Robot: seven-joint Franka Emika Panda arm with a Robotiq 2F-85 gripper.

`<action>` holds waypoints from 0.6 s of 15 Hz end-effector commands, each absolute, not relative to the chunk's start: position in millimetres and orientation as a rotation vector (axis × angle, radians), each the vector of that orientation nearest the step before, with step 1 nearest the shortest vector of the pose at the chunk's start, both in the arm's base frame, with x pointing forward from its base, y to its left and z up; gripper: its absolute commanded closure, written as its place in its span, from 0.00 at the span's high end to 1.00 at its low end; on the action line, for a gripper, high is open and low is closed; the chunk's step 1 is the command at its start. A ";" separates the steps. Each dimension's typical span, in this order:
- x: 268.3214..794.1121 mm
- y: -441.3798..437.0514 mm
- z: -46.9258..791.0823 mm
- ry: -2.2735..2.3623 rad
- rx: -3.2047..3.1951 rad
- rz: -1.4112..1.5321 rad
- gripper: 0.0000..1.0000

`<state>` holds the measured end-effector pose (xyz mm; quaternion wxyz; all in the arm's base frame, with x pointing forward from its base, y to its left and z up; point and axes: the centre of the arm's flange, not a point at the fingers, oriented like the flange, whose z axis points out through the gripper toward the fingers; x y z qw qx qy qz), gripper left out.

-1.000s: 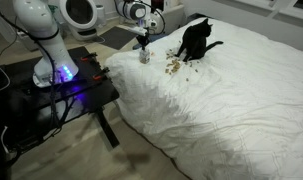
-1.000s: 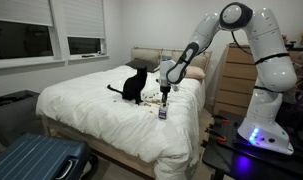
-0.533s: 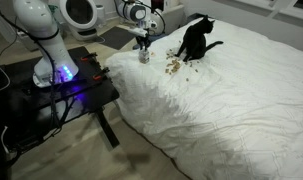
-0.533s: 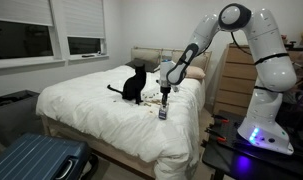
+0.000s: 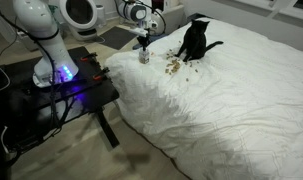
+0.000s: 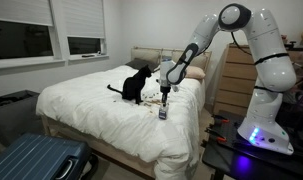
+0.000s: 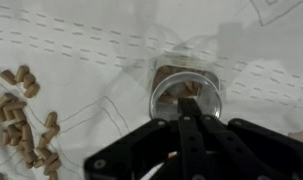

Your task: Pick some objects from the bed and put them in the clear bottle

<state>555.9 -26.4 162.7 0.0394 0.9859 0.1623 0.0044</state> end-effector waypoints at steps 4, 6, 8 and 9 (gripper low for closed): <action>562.8 -39.3 201.9 0.479 3.030 0.120 0.00; 564.7 -43.9 216.8 0.460 3.025 0.160 0.00; 567.9 -50.4 231.9 0.430 3.016 0.212 0.00; 570.2 -56.0 238.0 0.407 3.012 0.234 0.00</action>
